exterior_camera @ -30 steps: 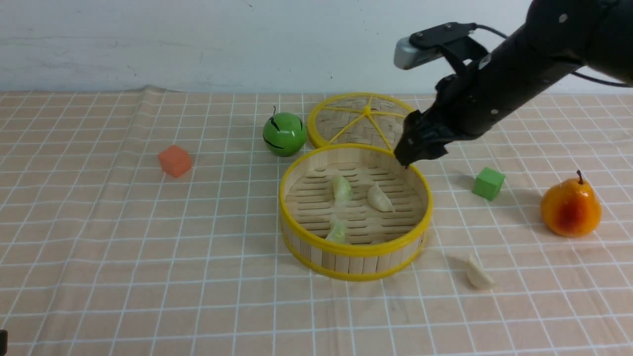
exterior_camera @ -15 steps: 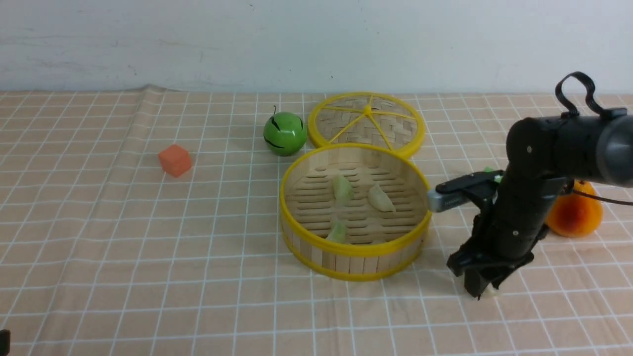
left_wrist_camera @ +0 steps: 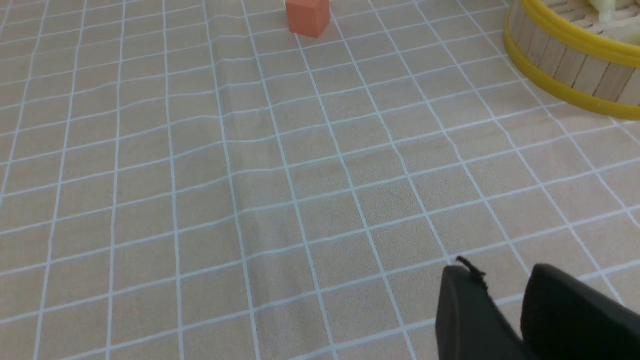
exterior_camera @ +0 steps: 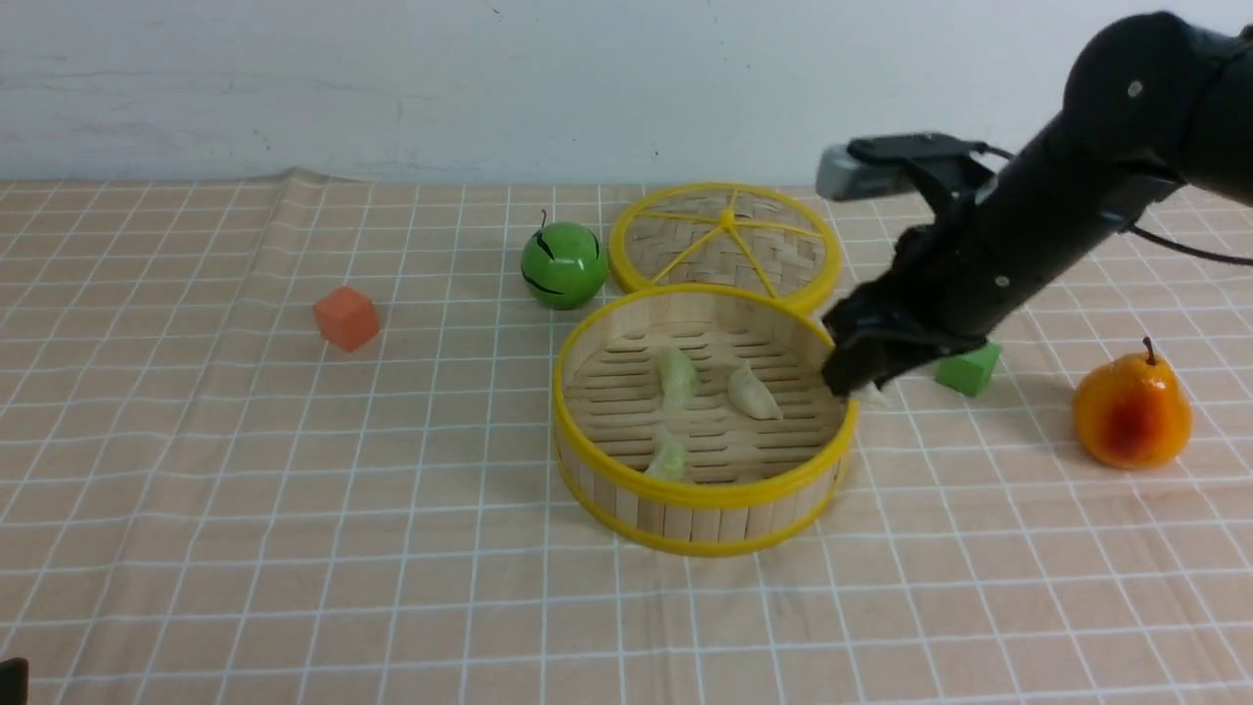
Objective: Put the dumplings into the steamer on the table with the brown tablecloth.
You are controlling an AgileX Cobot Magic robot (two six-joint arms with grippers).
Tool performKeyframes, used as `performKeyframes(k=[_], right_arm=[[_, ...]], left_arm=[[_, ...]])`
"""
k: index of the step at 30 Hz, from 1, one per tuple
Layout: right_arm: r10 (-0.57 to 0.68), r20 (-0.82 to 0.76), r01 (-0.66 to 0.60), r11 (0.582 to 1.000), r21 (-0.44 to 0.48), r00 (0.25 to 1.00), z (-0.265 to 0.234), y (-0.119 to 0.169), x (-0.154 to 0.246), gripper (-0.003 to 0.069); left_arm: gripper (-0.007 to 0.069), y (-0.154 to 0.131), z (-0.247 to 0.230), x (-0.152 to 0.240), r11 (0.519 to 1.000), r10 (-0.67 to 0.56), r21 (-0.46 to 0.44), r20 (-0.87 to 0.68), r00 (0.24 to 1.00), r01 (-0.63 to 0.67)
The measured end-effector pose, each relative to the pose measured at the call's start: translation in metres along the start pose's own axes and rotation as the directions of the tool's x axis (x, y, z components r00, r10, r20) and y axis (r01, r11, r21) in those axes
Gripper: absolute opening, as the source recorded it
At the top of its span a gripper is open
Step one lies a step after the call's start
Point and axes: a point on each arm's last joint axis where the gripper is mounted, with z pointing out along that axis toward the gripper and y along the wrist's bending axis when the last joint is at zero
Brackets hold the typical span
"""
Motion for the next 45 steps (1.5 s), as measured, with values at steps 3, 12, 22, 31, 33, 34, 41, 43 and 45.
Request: performKeyframes(k=[3,12,22,31,33,34,41,43,45], right_arm=[[-0.152,0.037,0.153,0.988,-0.035,0.988,0.024,0.017,-0.004,0.0245],[-0.269,-0.046,0.268,0.963,-0.014,0.962,0.095,0.000,0.008,0.0249],[-0.270,-0.089,0.268,0.963,-0.033,0.959,0.053,0.015,-0.005,0.0505],[-0.252,-0.012,0.251,0.956,0.152,0.968,-0.108,0.054,-0.016,0.0212],[-0.260,0.043,0.249,0.952,0.177,0.965,-0.139,0.064,-0.008,0.0109],[-0.261,0.061,0.246,0.951,0.187,0.963,-0.151,0.067,-0.002,0.0071],[-0.282,0.147,0.227,0.925,0.305,0.948,-0.229,0.083,0.078,-0.0020],[-0.288,0.221,0.205,0.920,0.333,0.932,-0.243,0.086,0.108,-0.0020],[-0.308,0.346,0.180,0.917,0.356,0.886,-0.250,0.088,0.129,-0.0020]], left_arm=[[0.0174,0.000,0.000,0.000,1.000,0.000,0.000,0.000,1.000,0.000],[0.0181,0.000,0.000,0.000,1.000,0.007,-0.005,0.001,1.000,-0.007],[0.0181,0.000,0.000,-0.001,1.000,0.018,-0.003,0.020,1.000,-0.018],[0.0183,-0.001,0.000,-0.004,1.000,0.023,0.010,0.052,0.998,-0.024],[0.0183,-0.001,0.000,-0.004,1.000,0.025,0.009,0.052,0.998,-0.025],[0.0183,-0.001,0.000,-0.005,1.000,0.027,0.007,0.054,0.998,-0.028],[0.0183,0.000,0.000,-0.006,0.999,0.050,-0.007,0.066,0.997,-0.050],[0.0183,0.001,0.000,-0.005,0.999,0.051,-0.009,0.063,0.997,-0.051],[0.0183,0.001,0.000,-0.005,0.999,0.051,-0.010,0.062,0.997,-0.051]])
